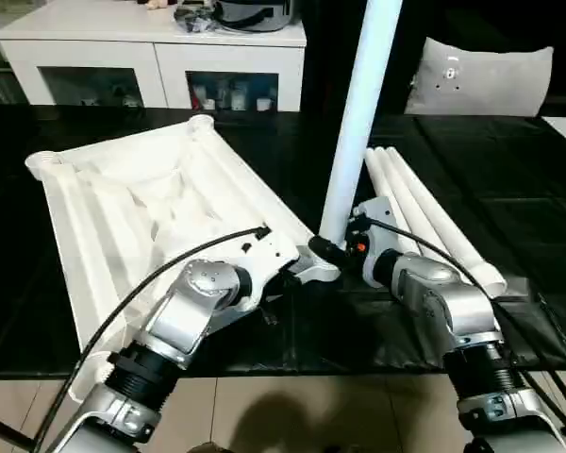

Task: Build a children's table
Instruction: Rotate leg to tighten

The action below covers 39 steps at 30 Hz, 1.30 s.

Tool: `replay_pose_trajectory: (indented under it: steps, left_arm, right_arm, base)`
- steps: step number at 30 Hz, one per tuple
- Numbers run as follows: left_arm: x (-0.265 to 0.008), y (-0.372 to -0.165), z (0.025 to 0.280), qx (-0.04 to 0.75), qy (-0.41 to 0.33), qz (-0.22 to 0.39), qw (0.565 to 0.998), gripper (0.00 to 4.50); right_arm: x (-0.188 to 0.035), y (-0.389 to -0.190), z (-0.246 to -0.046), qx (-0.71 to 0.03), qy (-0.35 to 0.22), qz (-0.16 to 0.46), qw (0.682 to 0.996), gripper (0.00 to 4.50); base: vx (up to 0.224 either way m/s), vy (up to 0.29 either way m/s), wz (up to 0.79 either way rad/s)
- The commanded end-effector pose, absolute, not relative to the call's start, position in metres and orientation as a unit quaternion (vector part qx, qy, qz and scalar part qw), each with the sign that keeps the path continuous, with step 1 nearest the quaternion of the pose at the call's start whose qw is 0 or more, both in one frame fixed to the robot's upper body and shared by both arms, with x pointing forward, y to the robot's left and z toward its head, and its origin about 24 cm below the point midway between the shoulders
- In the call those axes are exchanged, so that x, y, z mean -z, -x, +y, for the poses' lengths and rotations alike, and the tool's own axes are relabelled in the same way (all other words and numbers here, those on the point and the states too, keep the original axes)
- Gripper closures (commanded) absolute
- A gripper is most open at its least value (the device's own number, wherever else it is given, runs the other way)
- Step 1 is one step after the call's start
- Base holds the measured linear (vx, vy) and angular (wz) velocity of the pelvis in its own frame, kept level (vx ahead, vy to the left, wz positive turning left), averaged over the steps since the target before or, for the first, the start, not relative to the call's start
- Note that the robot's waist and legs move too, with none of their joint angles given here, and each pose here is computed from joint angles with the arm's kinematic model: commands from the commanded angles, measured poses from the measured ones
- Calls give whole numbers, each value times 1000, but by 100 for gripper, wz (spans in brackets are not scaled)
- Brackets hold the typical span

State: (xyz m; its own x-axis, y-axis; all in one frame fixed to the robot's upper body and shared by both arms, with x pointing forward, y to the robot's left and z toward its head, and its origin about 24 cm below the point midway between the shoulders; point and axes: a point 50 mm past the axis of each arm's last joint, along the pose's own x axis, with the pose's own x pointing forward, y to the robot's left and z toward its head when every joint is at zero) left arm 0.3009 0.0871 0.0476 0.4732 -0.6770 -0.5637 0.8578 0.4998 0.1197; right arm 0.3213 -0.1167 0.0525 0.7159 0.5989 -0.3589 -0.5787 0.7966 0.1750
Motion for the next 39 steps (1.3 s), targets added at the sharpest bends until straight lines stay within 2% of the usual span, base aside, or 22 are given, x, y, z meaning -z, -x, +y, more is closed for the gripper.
replay_pose_trajectory:
  steps: [1,3,5,7,15,23,27,29,36,39]
  left_arm:
    - [-67,-306,81,468,-222,180,836,450]
    - [-67,-308,85,468,-230,181,834,450]
    - [-66,-309,89,472,-237,184,829,450]
    - [-65,-309,92,477,-244,184,824,450]
    - [-63,-309,105,526,-281,183,782,450]
    - [-56,-302,113,602,-316,187,709,450]
    - [-55,-299,114,627,-323,188,683,450]
    - [-55,-297,113,641,-329,187,667,450]
    - [-55,-297,114,653,-334,187,653,450]
    - [-55,-296,114,658,-335,185,648,450]
  right_arm:
    - [-36,-313,-115,-325,-23,236,915,126]
    - [-38,-313,-117,-330,-25,230,915,123]
    - [-40,-311,-120,-336,-24,222,915,92]
    - [-43,-310,-123,-346,-22,214,913,81]
    - [-60,-298,-152,-417,5,173,892,3]
    - [-74,-284,-169,-497,46,173,849,3]
    - [-76,-282,-171,-523,53,179,832,3]
    - [-77,-283,-170,-533,79,177,824,3]
    - [-78,-283,-167,-559,70,177,807,3]
    - [-78,-282,-166,-573,62,180,797,30]
  base:
    - [0,0,0]
    - [0,0,0]
    - [0,0,0]
    - [0,0,0]
    - [0,0,0]
    - [0,0,0]
    - [0,0,0]
    - [0,0,0]
    - [0,0,0]
    - [0,0,0]
